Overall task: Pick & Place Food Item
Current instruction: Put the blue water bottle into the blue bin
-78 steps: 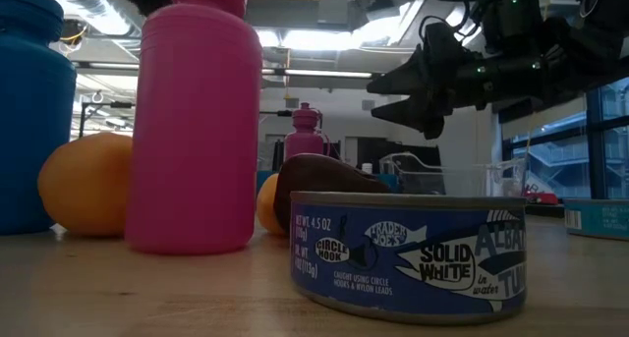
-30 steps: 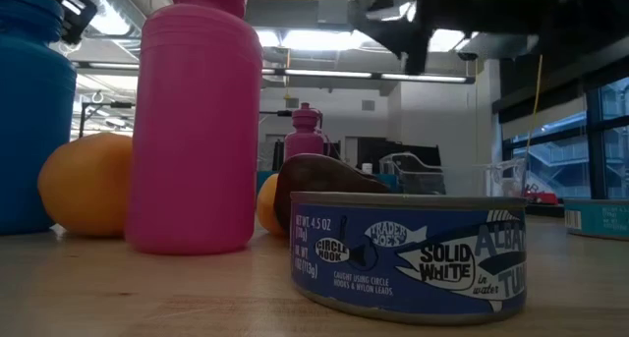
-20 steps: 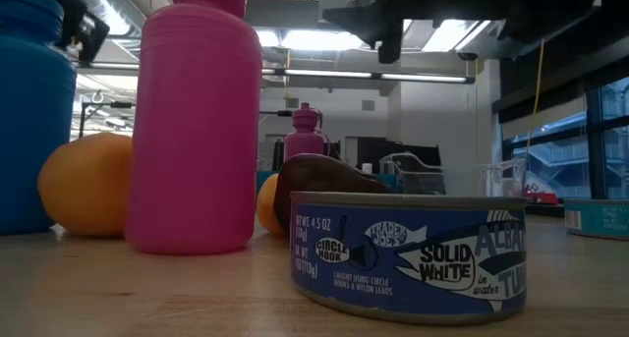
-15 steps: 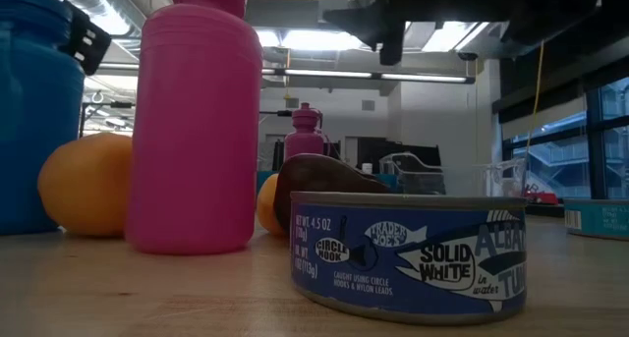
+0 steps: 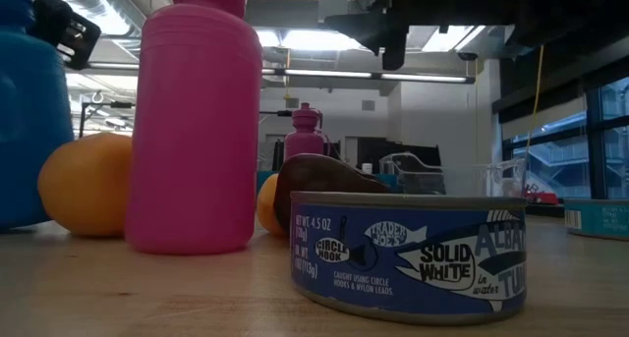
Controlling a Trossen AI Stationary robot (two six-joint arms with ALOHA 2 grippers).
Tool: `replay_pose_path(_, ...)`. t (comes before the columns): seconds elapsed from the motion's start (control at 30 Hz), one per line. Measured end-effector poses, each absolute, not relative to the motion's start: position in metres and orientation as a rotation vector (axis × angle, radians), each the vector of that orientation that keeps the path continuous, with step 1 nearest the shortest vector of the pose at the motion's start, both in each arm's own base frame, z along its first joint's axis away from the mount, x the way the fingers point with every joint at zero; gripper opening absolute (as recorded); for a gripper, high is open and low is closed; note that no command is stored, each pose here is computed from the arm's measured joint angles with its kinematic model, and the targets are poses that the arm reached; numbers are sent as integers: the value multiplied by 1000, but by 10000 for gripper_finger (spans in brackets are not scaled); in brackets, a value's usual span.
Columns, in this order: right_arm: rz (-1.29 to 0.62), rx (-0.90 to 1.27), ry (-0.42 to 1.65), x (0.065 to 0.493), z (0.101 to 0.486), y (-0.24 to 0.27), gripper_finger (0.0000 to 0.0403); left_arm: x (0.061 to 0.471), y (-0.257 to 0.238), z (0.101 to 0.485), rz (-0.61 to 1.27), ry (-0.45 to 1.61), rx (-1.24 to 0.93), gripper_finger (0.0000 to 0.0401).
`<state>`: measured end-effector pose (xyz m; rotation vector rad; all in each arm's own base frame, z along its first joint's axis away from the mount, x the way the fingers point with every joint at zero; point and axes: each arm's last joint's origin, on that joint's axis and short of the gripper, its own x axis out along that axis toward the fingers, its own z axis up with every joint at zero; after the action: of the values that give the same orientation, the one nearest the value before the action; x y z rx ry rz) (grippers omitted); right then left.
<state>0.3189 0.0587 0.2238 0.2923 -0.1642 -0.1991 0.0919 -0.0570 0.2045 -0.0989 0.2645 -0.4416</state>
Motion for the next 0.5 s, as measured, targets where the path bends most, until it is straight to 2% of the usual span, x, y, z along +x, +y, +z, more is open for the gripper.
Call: replay_pose_path(0.5, -199, 290, -161, 319, 223, 59, 306, 91, -52, 230, -331, 160, -6, 233)
